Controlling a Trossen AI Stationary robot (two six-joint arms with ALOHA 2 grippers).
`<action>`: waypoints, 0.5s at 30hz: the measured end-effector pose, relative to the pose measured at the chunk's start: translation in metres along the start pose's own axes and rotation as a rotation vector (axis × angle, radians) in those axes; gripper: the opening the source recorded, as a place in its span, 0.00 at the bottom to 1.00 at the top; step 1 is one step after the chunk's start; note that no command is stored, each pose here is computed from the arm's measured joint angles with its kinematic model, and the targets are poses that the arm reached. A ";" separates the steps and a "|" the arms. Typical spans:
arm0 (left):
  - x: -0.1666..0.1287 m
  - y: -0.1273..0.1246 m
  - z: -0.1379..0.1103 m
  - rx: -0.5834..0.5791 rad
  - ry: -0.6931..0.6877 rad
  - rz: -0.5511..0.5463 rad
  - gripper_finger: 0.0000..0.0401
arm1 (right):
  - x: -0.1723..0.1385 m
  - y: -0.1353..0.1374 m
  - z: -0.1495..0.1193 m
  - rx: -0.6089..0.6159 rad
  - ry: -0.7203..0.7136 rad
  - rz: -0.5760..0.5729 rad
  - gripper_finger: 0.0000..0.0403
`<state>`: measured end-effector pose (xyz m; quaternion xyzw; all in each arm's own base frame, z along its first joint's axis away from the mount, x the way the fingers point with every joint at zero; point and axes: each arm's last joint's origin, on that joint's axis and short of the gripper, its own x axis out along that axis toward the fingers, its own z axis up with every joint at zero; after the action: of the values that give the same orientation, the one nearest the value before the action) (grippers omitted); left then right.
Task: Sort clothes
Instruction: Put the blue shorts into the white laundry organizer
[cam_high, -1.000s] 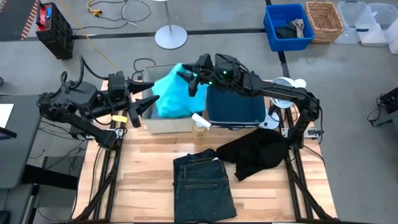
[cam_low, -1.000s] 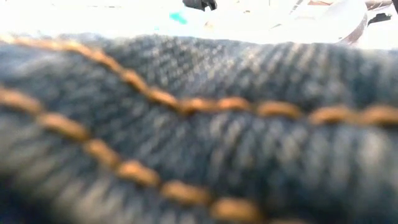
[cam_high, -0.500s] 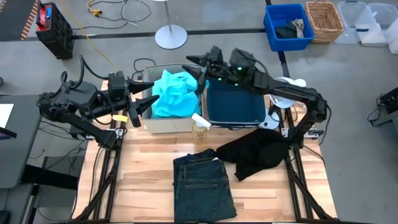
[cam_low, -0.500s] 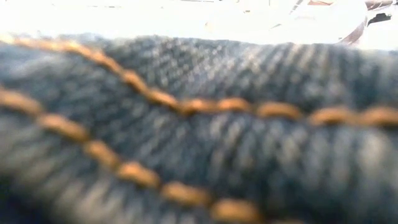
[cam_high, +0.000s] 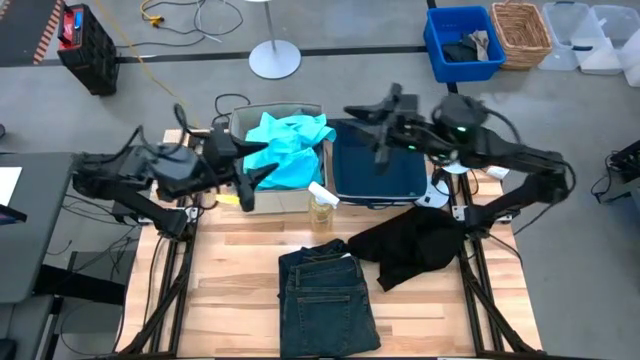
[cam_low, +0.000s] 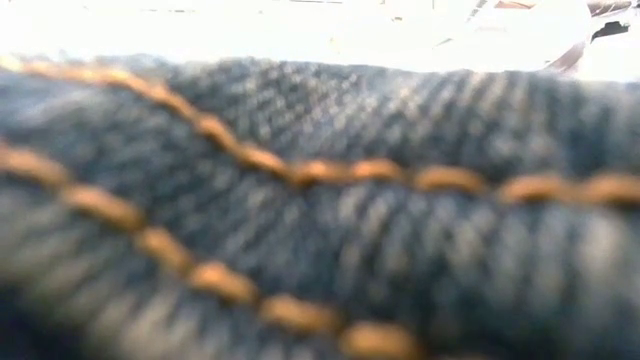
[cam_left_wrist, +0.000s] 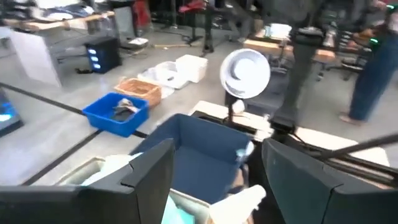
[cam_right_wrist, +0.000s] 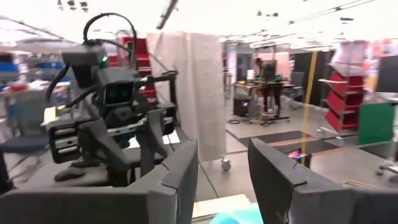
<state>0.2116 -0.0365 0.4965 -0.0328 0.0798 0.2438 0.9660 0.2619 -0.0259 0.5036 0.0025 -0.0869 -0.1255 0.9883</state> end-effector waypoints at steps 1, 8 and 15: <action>0.003 -0.001 -0.001 0.005 0.009 -0.025 0.59 | -0.009 0.000 0.000 0.004 -0.005 -0.013 0.37; 0.048 0.001 -0.015 0.013 0.127 -0.010 0.59 | -0.057 0.010 -0.011 0.054 0.014 -0.055 0.37; 0.094 0.029 -0.028 -0.057 0.253 0.044 0.59 | -0.076 0.040 -0.023 0.072 0.060 -0.001 0.37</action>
<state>0.2753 0.0300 0.4520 -0.0889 0.1945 0.2609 0.9414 0.2033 0.0314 0.4693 0.0419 -0.0618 -0.1228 0.9896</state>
